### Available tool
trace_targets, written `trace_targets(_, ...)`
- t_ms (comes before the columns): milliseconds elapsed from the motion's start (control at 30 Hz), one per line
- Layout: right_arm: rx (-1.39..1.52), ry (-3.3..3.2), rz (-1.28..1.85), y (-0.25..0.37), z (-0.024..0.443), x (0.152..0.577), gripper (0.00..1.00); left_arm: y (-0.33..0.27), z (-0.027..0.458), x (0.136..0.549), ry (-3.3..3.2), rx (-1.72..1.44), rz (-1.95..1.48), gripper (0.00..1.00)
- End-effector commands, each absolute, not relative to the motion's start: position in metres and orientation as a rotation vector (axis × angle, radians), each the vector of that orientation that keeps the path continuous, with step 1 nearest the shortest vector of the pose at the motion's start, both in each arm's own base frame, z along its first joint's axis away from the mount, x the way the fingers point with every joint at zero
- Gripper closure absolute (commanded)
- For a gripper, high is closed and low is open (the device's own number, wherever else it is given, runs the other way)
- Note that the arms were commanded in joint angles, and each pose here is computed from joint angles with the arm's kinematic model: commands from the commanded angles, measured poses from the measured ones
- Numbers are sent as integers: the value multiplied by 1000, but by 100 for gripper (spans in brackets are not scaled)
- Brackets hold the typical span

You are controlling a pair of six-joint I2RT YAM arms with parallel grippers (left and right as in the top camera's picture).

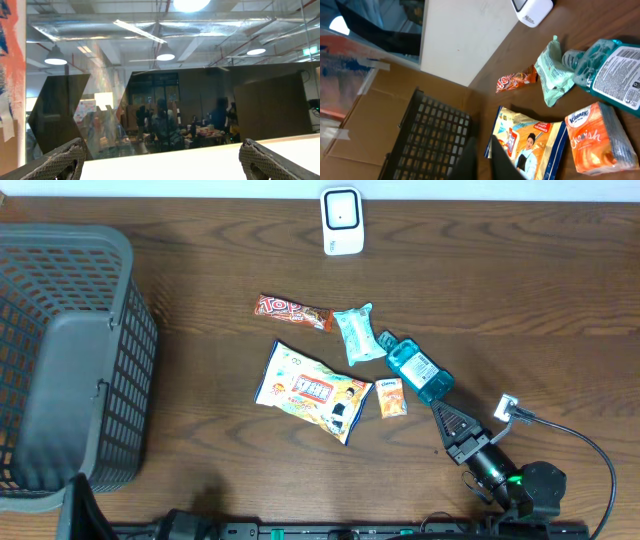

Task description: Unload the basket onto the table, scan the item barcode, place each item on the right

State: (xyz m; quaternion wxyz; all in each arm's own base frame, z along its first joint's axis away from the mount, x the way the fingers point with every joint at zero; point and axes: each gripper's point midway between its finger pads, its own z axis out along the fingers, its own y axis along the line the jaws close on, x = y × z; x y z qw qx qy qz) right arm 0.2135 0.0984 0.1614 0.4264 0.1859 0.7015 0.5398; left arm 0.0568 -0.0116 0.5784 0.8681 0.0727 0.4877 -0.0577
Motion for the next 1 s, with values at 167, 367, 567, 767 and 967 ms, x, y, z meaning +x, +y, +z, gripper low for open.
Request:
trace_targets(167, 533, 1760, 1378, 101, 158, 215, 99, -12, 582, 39, 977, 160, -146, 2)
trace_targets(367, 655, 1862, 1281, 104, 127, 224, 98, -12, 582, 38, 975, 159, -147, 2)
trace_targets(567, 702, 1977, 1166, 118, 96, 231, 98, -12, 582, 37, 975, 159, -147, 2)
trace_targets(767, 718, 2007, 1077, 131, 82, 246, 99, -12, 582, 37, 975, 159, -147, 2)
trace_targets(967, 713, 2134, 945, 141, 59, 269, 99, -12, 582, 38, 975, 159, -147, 2)
